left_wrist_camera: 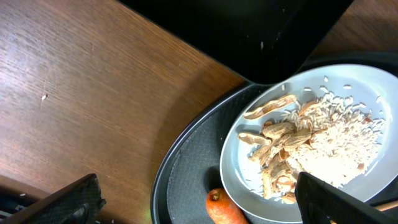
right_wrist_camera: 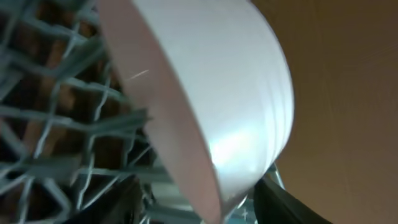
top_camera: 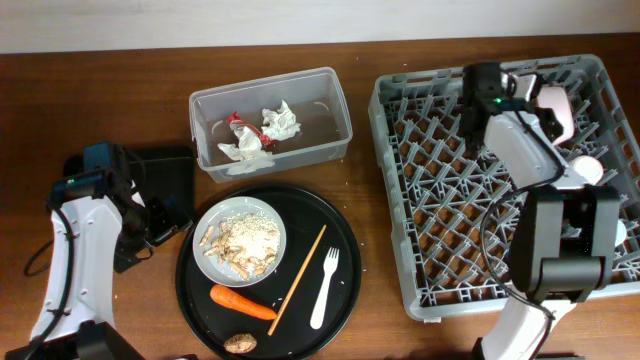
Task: Sort waste into correct bins and load items into the dishwasher rack
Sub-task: 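Place the pink bowl upright in the rack's back corner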
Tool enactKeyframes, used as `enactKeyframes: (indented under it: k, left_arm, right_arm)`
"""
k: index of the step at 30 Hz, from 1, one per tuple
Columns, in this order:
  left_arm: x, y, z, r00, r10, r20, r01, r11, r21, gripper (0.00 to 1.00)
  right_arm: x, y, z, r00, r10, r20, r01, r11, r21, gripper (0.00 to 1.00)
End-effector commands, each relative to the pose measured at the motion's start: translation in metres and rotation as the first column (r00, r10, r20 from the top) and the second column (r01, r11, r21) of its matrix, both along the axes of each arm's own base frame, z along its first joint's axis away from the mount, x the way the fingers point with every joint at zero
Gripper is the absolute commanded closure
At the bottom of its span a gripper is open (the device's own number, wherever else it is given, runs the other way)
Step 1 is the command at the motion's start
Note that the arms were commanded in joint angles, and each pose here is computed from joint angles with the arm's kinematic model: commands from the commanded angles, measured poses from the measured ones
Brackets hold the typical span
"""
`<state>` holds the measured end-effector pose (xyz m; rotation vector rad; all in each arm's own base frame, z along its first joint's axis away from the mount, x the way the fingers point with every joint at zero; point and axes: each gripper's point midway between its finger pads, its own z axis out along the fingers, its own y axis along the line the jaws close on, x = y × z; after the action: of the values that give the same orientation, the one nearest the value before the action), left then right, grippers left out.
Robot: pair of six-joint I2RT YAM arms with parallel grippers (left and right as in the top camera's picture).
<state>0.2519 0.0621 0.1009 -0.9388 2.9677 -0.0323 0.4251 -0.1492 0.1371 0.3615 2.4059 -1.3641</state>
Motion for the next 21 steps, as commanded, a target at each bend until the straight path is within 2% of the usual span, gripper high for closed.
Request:
enactKeyframes:
  k: [1, 4, 9, 11, 13, 14, 16, 19, 21]
  left_arm:
    - [0.0, 0.0, 0.002, 1.0, -0.012, 0.01, 0.012, 1.0, 0.0, 0.01]
    - [0.0, 0.0, 0.002, 1.0, -0.012, 0.008, 0.012, 1.0, -0.001, 0.01]
    - [-0.001, 0.0, 0.002, 1.0, -0.012, 0.006, 0.012, 1.0, -0.001, 0.01]
    - [-0.001, 0.0, 0.002, 1.0, -0.012, 0.005, 0.012, 1.0, -0.002, 0.01]
    - [0.0, 0.0, 0.002, 1.0, -0.012, 0.007, 0.012, 1.0, -0.001, 0.01]
    - [0.0, 0.0, 0.002, 1.0, -0.012, 0.007, 0.012, 1.0, -0.001, 0.01]
    - [-0.001, 0.0, 0.002, 1.0, -0.012, 0.006, 0.012, 1.0, -0.002, 0.01]
    - [-0.001, 0.0, 0.002, 1.0, -0.012, 0.006, 0.012, 1.0, -0.001, 0.01]
    - [-0.001, 0.0, 0.002, 1.0, -0.013, 0.006, 0.013, 1.0, -0.002, 0.01]
  right_arm:
    - [-0.004, 0.011, 0.014, 0.996, 0.001, 0.091, -0.012, 0.994, 0.111, 0.33]
    - [-0.01, 0.003, 0.029, 0.993, -0.016, 0.119, 0.003, 0.994, 0.112, 0.32]
    - [-0.018, -0.016, 0.028, 0.99, -0.065, 0.125, 0.049, 0.991, 0.128, 0.32]
    - [-0.021, -0.02, 0.014, 0.991, -0.072, 0.109, 0.046, 0.973, 0.225, 0.3]
    - [-0.017, 0.013, -0.009, 0.997, 0.058, 0.047, -0.072, 0.898, 0.434, 0.29]
    - [-0.014, 0.029, -0.009, 0.993, 0.105, 0.055, -0.119, 0.868, 0.482, 0.29]
    - [-0.007, 0.063, 0.002, 0.968, 0.237, 0.086, -0.245, 0.805, 0.54, 0.28]
    - [-0.014, 0.096, 0.034, 0.936, 0.306, 0.172, -0.347, 0.733, 0.585, 0.24]
    - [-0.026, 0.1, 0.063, 0.92, 0.313, 0.234, -0.39, 0.712, 0.583, 0.18]
